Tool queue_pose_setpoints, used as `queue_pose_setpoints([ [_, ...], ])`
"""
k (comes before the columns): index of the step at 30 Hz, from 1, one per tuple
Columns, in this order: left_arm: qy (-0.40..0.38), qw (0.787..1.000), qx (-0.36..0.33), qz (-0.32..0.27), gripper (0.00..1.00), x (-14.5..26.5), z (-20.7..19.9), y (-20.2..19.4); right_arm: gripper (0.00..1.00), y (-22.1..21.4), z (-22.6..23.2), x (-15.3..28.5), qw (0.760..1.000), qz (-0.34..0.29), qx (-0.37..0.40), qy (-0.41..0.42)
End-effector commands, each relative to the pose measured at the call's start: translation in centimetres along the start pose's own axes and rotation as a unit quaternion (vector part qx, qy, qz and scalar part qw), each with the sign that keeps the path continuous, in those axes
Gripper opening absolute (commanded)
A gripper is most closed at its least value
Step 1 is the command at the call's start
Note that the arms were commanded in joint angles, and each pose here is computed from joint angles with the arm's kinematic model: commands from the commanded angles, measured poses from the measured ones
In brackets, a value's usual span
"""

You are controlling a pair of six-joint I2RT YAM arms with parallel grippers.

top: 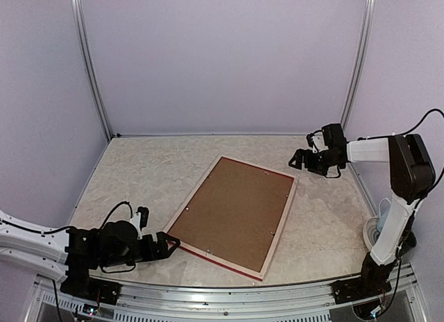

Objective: Put the photo into the frame
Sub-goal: Rotate the fastener on the backboard.

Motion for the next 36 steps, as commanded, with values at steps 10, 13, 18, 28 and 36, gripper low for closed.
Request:
queue_pose_setpoints([
  [10,-0.015,1.0,0.017,-0.009,0.99,-2.5,-1.2,-0.6,0.99,1.1,-0.5,-4.4,0.997,0.013,-0.003,0.08],
  [13,0.003,1.0,0.007,-0.007,0.99,-3.6,-1.3,-0.7,0.99,0.2,-0.5,-5.1,0.995,0.026,-0.012,0.101],
  [18,0.016,1.0,0.022,-0.014,0.99,-4.5,-0.7,0.2,0.99,-1.5,0.1,-5.1,0.992,0.035,-0.009,0.12],
  [28,0.029,0.998,0.028,-0.04,0.99,-4.6,0.2,3.4,0.99,-5.2,1.4,-3.0,0.992,0.038,0.002,0.121],
  [36,0.053,0.998,0.02,-0.038,0.99,-5.6,1.2,5.1,0.99,-9.1,2.9,-1.3,0.992,0.059,0.017,0.11],
])
Point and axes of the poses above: each gripper's point midway between its finger pads, its own x axis back along the fingers, its own z axis along the line the jaws close on, y = z × x, the point moved 8 cm from there along x, back along the fingers, and after that the axes turned 6 degrees about x, right-handed, at the moved point
